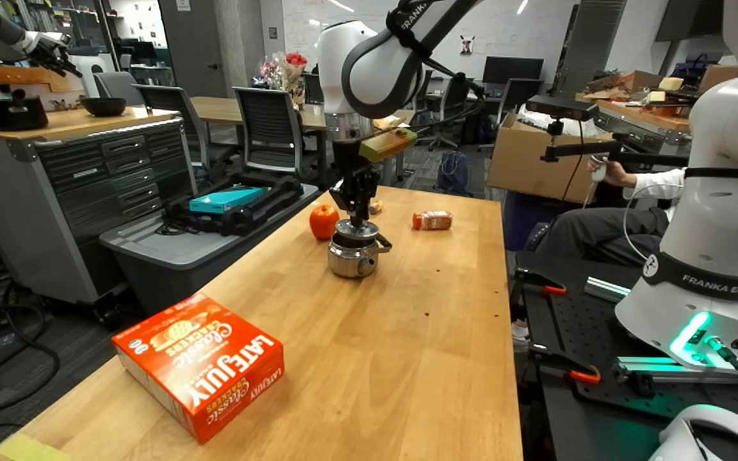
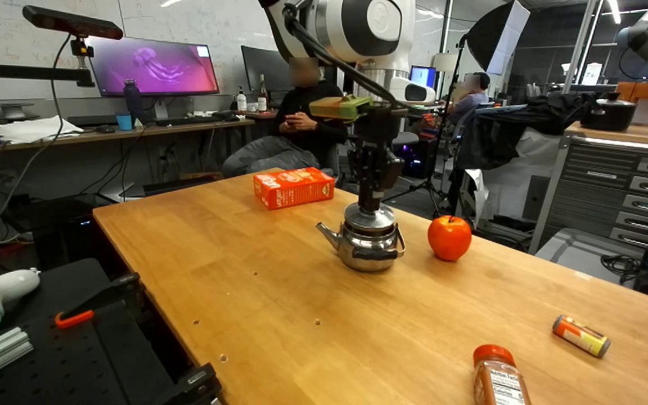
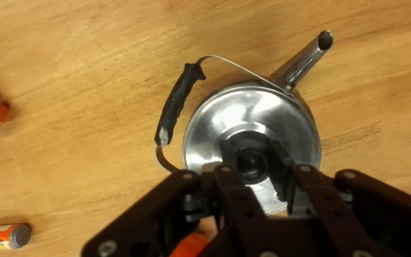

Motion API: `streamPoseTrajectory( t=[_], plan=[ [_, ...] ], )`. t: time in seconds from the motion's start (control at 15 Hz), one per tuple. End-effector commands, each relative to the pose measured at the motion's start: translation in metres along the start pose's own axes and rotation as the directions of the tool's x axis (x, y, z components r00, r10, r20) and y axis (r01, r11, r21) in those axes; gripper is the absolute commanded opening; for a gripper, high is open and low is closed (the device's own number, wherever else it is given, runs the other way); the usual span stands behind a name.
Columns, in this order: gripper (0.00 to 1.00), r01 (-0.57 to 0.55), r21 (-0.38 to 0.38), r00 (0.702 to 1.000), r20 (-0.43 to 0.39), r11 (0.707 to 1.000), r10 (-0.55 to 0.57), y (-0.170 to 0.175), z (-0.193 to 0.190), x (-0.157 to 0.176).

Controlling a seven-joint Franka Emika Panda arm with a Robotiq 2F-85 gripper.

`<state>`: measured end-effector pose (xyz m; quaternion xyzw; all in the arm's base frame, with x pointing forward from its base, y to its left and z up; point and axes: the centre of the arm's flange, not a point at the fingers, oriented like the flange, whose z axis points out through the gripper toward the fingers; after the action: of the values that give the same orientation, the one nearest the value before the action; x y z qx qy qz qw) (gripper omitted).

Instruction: Take the lid and put it on the pot

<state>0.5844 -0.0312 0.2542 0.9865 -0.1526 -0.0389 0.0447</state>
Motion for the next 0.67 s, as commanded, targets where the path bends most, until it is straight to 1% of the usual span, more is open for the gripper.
streamPoseTrajectory(
  t=[0.0, 0.6],
  plan=[
    [0.07, -0.005, 0.004, 1.0, -0.011, 1.0, 0.005, -0.0014, -0.0017, 0.0078],
    [0.07, -0.015, 0.01, 1.0, -0.017, 1.0, 0.015, -0.002, -0.0018, 0.0078]
  ],
)
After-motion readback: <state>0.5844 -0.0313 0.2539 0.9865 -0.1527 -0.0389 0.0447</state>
